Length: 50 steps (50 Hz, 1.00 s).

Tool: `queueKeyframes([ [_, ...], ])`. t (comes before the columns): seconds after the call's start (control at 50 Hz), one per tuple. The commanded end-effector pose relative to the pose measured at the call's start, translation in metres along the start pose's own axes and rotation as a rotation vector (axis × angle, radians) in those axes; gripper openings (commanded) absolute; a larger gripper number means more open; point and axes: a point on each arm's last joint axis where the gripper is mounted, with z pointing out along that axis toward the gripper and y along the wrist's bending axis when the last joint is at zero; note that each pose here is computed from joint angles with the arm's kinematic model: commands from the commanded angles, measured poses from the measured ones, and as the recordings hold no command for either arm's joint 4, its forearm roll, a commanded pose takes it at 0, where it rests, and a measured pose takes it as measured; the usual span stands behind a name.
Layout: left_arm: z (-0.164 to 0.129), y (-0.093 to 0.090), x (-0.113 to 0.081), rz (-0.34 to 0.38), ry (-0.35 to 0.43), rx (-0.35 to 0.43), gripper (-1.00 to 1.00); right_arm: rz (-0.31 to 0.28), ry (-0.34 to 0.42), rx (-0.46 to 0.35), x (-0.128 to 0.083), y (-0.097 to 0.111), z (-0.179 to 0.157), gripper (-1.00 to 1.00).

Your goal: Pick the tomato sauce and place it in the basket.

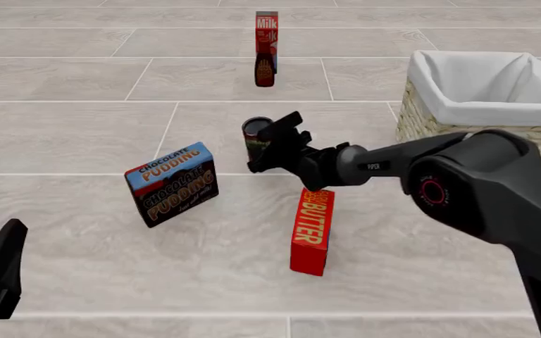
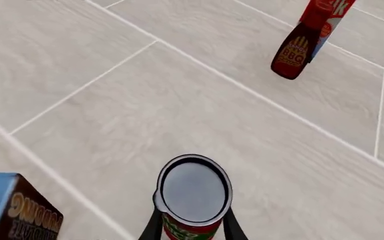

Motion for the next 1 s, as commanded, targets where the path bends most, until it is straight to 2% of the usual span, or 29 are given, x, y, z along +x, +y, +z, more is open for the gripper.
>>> queueKeyframes([
  [0.02,0.000,0.000,0.000,0.000,0.000,0.000,1.00,0.002,-0.025,-0.004,-0.011,0.003,-0.012,-1.00],
  [0.6,0.000,0.000,0.000,0.000,0.000,0.000,1.00,0.000,-0.111,0.015,-0.054,-0.007,-0.081,-1.00],
  [0.8,0.000,0.000,0.000,0.000,0.000,0.000,1.00,0.027,-0.140,0.029,-0.073,-0.016,-0.108,-1.00],
  [0.94,0.000,0.000,0.000,0.000,0.000,0.000,1.00,0.024,-0.160,0.041,-0.088,-0.022,-0.127,-1.00],
  [1.0,0.000,0.000,0.000,0.000,0.000,0.000,1.00,0.005,-0.169,0.048,-0.091,-0.024,-0.135,-1.00],
])
